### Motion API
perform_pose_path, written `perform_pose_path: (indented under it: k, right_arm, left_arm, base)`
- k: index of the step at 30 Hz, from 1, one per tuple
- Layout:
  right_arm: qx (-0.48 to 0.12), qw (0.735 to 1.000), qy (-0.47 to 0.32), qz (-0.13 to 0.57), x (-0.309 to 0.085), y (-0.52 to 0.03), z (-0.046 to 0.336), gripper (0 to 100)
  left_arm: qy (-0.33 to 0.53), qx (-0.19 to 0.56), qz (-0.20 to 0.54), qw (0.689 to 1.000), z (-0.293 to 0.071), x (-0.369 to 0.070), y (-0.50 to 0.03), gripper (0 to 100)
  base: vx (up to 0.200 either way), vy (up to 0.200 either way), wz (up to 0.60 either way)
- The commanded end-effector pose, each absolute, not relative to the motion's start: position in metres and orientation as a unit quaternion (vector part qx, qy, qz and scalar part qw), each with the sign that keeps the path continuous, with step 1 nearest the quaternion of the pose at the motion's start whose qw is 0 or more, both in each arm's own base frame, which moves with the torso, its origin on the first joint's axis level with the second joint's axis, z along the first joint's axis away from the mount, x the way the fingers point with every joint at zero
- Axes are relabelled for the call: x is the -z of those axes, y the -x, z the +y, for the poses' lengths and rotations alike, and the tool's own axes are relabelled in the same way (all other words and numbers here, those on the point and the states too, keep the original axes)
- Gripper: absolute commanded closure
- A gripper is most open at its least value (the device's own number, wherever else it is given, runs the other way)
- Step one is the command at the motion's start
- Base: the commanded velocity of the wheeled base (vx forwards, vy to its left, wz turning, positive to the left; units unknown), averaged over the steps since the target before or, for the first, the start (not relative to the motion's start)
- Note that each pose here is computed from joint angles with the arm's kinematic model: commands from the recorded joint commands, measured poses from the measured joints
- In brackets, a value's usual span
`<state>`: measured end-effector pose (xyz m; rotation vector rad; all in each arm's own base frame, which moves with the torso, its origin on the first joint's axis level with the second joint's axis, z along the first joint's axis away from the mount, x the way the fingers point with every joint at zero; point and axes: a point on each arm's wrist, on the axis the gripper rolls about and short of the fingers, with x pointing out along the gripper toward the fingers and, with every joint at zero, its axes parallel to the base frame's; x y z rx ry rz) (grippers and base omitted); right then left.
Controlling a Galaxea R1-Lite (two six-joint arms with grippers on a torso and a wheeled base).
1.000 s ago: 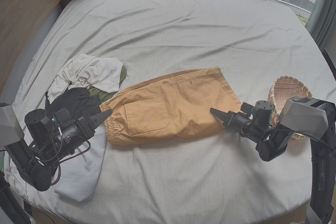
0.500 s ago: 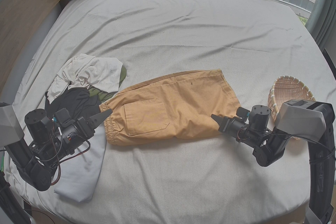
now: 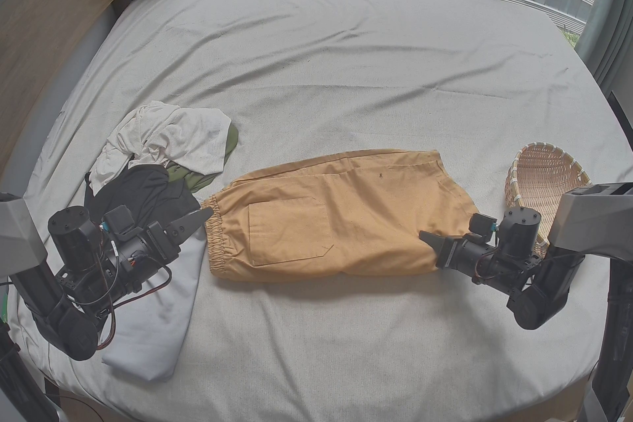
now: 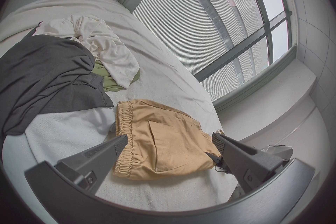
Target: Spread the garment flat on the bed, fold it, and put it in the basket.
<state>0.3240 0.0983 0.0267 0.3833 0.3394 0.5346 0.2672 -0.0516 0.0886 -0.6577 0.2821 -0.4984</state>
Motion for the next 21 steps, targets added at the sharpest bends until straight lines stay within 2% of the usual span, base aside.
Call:
perform_pose_path:
  k: [1,8,19,20,21]
  right_arm:
    - [-0.246,0.936,-0.180,0.177,-0.031,-0.296,0.081,100]
    - [-0.227,0.937,-0.159,0.214,-0.022,-0.274,0.066,100]
    - [-0.222,0.941,-0.137,0.217,-0.018,-0.273,0.060,100]
    - [-0.222,0.941,-0.137,0.217,-0.018,-0.273,0.060,0]
    - [-0.221,0.941,-0.137,0.218,-0.018,-0.273,0.061,0]
  left_arm:
    - [0.320,0.238,0.151,0.905,-0.053,-0.081,-0.268,0]
    - [0.321,0.232,0.168,0.903,-0.053,-0.071,-0.271,0]
    - [0.319,0.230,0.201,0.897,-0.062,-0.052,-0.275,0]
    - [0.319,0.230,0.201,0.897,-0.062,-0.052,-0.275,0]
    - [0.319,0.230,0.204,0.896,-0.062,-0.051,-0.275,0]
  base:
    - [0.000,0.000,0.00]
    - [0.000,0.000,0.00]
    - [0.000,0.000,0.00]
    - [0.000,0.000,0.00]
    - [0.000,0.000,0.00]
